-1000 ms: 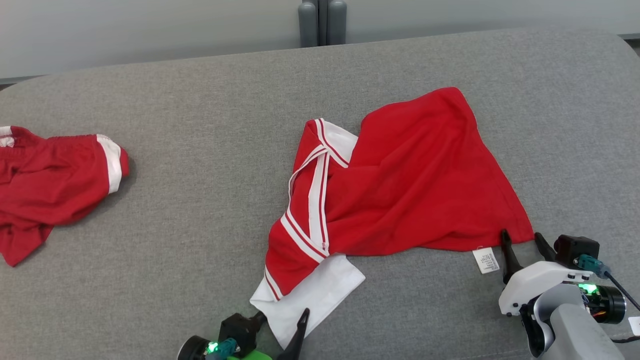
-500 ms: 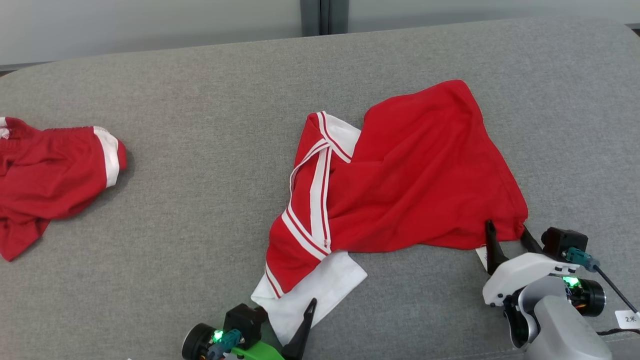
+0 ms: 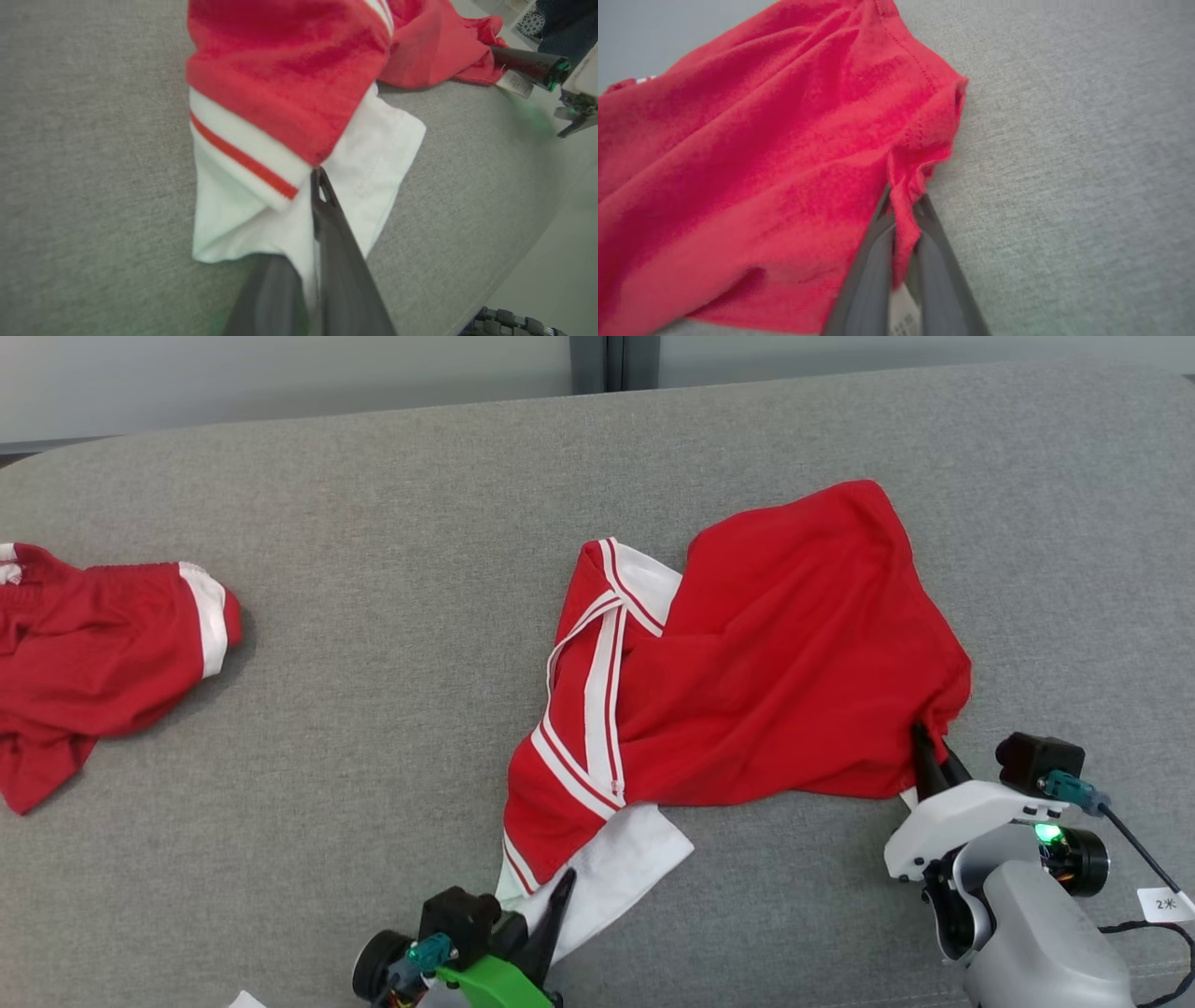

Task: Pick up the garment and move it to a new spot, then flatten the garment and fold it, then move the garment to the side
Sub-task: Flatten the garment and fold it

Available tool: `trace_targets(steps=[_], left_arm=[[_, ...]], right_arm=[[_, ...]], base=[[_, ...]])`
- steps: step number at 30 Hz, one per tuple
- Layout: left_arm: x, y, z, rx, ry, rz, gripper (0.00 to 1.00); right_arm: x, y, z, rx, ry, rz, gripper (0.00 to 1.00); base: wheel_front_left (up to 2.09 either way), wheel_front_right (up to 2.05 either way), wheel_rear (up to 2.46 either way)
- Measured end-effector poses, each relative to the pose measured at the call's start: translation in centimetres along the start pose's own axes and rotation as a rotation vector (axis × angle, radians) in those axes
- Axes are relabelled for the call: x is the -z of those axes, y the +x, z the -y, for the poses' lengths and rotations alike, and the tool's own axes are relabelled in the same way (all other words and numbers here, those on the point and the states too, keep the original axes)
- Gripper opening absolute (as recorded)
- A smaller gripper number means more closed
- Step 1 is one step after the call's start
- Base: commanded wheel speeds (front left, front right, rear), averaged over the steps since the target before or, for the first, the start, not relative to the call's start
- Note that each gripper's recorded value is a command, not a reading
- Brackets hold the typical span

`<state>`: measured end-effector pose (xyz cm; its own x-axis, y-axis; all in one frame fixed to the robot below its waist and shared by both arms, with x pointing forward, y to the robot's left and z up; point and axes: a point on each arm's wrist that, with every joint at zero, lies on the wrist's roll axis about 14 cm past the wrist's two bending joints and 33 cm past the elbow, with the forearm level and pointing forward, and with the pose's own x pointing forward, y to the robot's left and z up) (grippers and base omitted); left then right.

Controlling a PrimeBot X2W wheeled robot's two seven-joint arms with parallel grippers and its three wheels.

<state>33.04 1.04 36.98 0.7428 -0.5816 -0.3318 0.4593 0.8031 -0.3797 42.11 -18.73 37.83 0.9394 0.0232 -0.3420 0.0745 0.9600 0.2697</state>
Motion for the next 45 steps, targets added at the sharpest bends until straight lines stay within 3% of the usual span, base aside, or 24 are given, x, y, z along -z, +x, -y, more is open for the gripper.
trace_targets(steps=[10, 19, 30, 34, 41, 45], left_arm=[[-10.1, 0.8, -1.9, -0.018, -0.072, 0.286, 0.00], [-21.6, 3.9, -3.9, 0.045, -0.022, 0.454, 0.00], [-41.8, 7.1, -7.1, 0.045, 0.082, 0.707, 0.00], [-47.5, 7.2, -6.4, 0.056, 0.140, 0.802, 0.00], [-52.9, 7.4, -3.8, 0.112, 0.190, 0.908, 0.00], [-52.8, 8.0, -3.9, 0.114, 0.199, 0.905, 0.00]], right_arm=[[-8.1, 0.9, -3.7, -0.122, -0.040, 0.233, 0.00], [-18.6, 5.4, -8.7, -0.241, -0.104, 0.419, 0.00], [-33.5, 11.4, -12.8, -0.271, 0.061, 0.617, 0.00], [-37.3, 12.3, -14.3, -0.295, 0.085, 0.675, 0.00], [-41.8, 12.6, -14.6, -0.292, 0.055, 0.755, 0.00], [-41.6, 13.1, -15.5, -0.305, 0.041, 0.750, 0.00]], base=[[0.00, 0.00, 0.00], [0.00, 0.00, 0.00], [0.00, 0.00, 0.00], [0.00, 0.00, 0.00], [0.00, 0.00, 0.00], [0.00, 0.00, 0.00]])
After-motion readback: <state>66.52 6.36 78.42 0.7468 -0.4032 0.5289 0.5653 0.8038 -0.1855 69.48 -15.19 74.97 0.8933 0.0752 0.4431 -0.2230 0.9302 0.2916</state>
